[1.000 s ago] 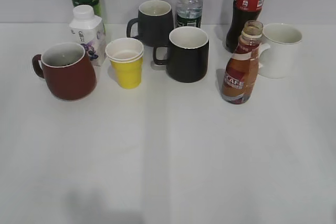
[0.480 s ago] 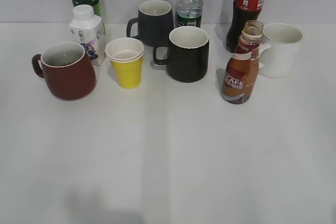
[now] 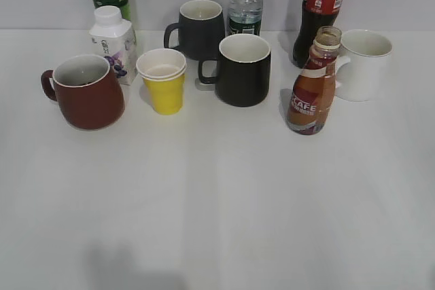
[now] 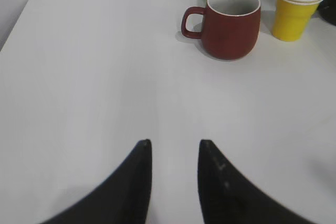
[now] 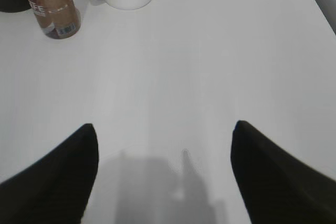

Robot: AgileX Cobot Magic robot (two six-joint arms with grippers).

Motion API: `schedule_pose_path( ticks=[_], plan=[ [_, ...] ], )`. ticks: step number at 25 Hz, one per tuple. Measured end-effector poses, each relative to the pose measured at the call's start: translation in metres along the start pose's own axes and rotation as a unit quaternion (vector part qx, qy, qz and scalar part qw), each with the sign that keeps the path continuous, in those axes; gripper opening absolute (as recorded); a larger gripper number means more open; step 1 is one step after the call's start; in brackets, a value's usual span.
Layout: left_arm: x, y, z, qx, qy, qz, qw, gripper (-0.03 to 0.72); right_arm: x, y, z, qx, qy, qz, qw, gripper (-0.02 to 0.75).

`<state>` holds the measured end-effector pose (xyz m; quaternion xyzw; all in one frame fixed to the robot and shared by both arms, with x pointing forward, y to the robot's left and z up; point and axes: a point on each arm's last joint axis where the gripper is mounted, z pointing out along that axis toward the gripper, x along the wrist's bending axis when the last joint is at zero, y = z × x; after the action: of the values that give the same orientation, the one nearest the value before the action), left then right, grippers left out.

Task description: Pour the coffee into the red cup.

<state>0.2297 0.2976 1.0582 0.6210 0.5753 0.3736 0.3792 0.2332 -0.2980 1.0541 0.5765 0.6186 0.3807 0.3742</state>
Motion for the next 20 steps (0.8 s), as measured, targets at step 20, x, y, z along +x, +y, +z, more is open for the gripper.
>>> schedule_pose_path(
  ticks=[20],
  plan=[
    [0.0000,0.0000,0.0000,0.000,0.000,0.000,1.000,0.239,0.0001,0.0000,0.0000,0.000,0.000,0.000,1.000,0.587]
  ],
)
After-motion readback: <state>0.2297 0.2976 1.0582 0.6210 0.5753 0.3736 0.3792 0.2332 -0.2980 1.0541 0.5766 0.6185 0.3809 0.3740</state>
